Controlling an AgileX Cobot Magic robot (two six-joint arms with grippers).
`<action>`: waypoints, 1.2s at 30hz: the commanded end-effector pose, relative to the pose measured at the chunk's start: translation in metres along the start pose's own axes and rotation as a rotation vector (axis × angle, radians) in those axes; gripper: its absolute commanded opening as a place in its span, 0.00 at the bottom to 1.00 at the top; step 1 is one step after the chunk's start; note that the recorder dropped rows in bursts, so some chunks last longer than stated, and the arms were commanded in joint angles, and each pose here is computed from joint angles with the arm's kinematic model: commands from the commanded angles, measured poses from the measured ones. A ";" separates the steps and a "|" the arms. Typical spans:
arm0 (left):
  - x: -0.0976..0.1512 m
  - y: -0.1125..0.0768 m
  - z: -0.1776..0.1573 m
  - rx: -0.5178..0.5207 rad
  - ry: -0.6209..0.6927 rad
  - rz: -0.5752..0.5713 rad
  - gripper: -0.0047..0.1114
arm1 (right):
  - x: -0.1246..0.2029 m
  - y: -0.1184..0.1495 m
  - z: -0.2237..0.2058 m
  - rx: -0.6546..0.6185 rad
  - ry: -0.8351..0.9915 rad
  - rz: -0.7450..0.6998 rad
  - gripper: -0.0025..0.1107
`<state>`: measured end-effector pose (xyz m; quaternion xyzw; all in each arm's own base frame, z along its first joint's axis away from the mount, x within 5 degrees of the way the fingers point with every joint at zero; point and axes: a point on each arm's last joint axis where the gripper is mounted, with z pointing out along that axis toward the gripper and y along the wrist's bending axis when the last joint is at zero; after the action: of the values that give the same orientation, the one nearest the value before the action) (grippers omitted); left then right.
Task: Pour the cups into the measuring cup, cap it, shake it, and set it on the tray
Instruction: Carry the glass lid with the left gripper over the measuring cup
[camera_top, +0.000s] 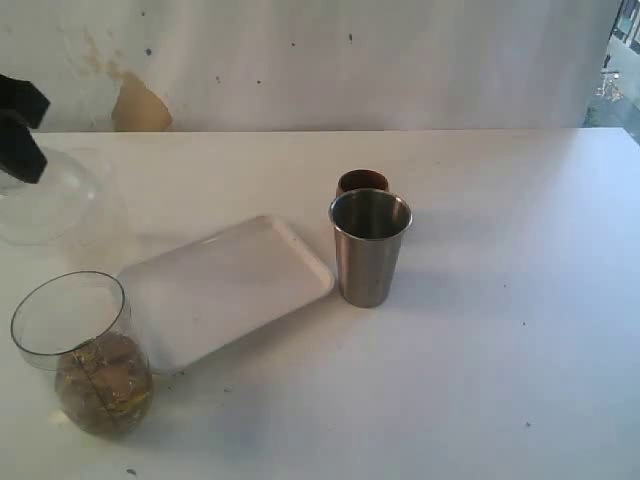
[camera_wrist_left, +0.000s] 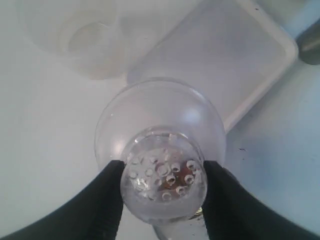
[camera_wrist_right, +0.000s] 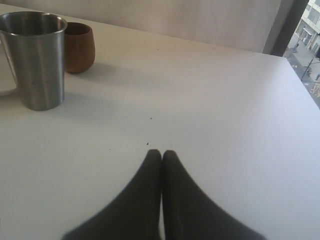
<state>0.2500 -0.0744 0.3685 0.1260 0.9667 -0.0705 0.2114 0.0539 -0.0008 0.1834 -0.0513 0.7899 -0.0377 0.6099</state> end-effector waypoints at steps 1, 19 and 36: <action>0.004 -0.028 0.000 0.056 0.011 0.041 0.04 | 0.001 0.000 0.000 0.002 -0.005 -0.004 0.02; 0.051 -0.034 -0.036 0.060 -0.071 0.039 0.04 | 0.001 0.000 0.000 0.002 -0.005 -0.004 0.02; 0.087 -0.031 -0.010 0.079 0.048 0.043 0.04 | 0.001 0.000 0.000 0.002 -0.005 -0.004 0.02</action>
<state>0.1556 -0.0807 0.3482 0.1503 0.9636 -0.1075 0.1930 0.0539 -0.0008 0.1834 -0.0513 0.7899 -0.0377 0.6099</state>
